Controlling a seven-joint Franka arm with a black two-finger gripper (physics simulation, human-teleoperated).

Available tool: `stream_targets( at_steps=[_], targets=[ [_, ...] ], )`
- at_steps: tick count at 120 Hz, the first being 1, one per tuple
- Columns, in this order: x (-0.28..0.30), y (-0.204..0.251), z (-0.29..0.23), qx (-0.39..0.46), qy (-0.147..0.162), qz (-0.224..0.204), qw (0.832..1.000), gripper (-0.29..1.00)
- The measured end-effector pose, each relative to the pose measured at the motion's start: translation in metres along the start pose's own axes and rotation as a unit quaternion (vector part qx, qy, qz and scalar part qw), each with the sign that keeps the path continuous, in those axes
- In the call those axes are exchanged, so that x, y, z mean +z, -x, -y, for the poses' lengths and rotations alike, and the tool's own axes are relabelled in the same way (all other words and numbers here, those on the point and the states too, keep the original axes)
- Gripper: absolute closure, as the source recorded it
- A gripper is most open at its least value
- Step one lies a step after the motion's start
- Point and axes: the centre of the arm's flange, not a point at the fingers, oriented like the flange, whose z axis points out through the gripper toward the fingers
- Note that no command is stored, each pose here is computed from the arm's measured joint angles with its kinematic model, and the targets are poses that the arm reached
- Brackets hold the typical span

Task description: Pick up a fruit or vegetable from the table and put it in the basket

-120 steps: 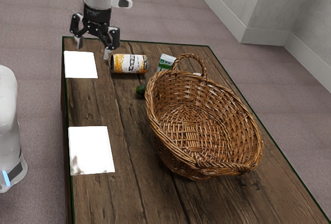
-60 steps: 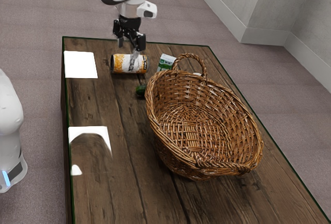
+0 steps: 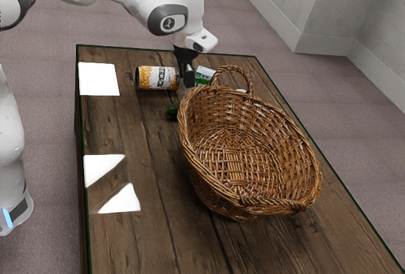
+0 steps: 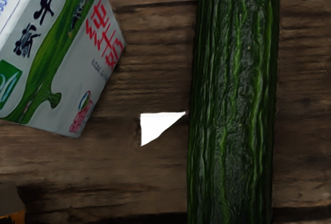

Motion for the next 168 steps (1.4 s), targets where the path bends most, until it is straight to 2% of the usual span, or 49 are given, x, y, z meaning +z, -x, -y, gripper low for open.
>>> stream_targets(
  at_steps=[57, 116, 150, 168],
  targets=[
    [0.045, -0.018, -0.007, 0.087, 0.015, -0.006, 0.996, 0.06],
    [0.079, -0.037, -0.014, 0.124, 0.030, -0.010, 0.992, 0.08],
    [0.087, -0.043, -0.017, 0.122, 0.038, -0.028, 0.991, 0.30],
    [0.081, -0.046, -0.014, 0.111, 0.041, -0.043, 0.992, 0.48]
  ],
)
